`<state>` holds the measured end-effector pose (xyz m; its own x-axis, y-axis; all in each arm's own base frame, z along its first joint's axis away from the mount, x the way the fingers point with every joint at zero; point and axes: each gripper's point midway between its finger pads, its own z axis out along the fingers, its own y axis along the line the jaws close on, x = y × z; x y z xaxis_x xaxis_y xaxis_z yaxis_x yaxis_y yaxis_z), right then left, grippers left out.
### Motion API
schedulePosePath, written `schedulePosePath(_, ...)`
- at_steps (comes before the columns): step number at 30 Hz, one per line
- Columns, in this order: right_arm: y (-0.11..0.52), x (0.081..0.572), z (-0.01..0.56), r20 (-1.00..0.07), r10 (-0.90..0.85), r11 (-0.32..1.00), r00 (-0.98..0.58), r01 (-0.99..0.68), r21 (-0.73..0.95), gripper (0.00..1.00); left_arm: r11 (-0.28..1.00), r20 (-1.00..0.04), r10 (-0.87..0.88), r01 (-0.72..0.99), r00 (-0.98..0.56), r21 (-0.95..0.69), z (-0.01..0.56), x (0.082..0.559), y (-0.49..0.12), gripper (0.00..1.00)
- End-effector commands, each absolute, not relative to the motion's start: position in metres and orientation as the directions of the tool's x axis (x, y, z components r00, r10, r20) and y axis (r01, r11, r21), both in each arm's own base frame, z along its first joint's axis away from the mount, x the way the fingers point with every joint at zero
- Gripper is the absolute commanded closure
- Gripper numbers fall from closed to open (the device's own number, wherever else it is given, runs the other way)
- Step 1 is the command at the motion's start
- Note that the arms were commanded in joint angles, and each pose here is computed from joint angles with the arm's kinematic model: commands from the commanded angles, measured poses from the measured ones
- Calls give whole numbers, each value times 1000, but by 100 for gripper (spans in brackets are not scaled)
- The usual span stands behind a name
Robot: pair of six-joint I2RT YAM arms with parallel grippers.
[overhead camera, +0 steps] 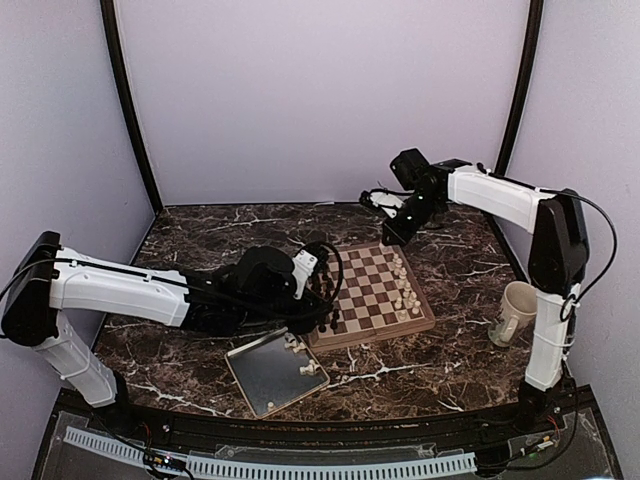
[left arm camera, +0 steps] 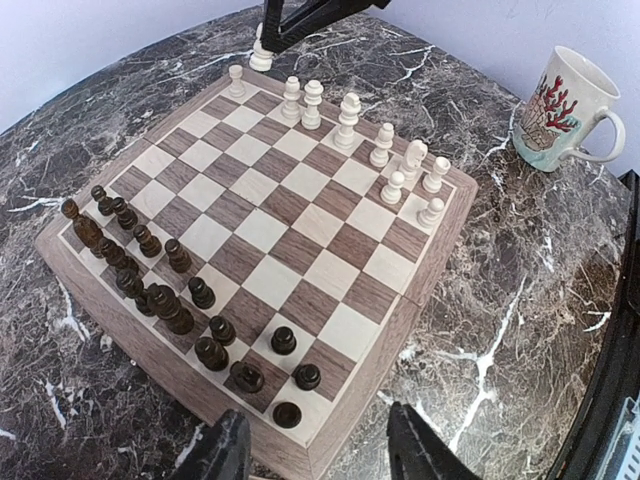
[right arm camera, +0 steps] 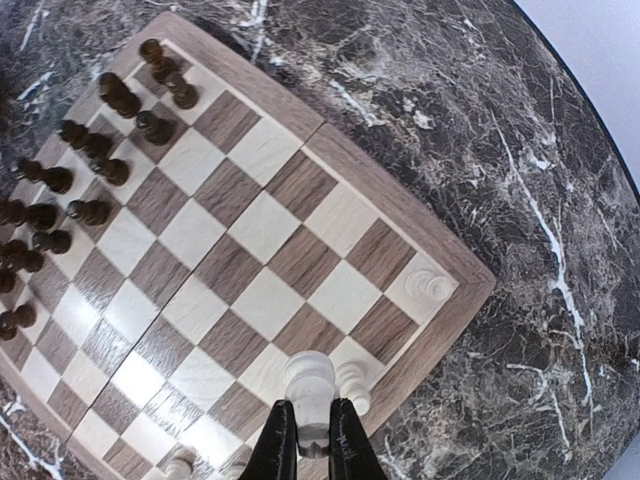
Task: Set up the chess pieces on the board
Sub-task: Place the knight at g1.
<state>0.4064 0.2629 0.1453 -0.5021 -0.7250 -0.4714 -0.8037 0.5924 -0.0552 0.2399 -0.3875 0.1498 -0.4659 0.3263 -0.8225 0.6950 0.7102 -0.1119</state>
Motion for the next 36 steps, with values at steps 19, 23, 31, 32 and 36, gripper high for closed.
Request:
schedulePosePath(19, 237, 451, 98, -325, -749, 648, -578, -740, -178, 94, 714, -839, 278, 685, -468, -145, 155, 237, -379, 51)
schedulePosePath(23, 236, 455, 94, -319, -750, 649, -580, -738, -184, 94, 714, -836, 275, 683, -475, -153, 154, 236, -379, 51)
schedulePosePath(31, 234, 456, 83, -303, -748, 652, -590, -739, -171, 93, 715, -833, 276, 682, -479, -155, 153, 235, -379, 51)
schedulePosePath(32, 234, 456, 82, -301, -749, 652, -591, -739, -171, 93, 715, -833, 275, 682, -479, -156, 153, 235, -379, 51)
schedulePosePath(36, 232, 458, 77, -293, -746, 657, -598, -734, -173, 87, 714, -832, 278, 682, -480, -155, 152, 235, -379, 51)
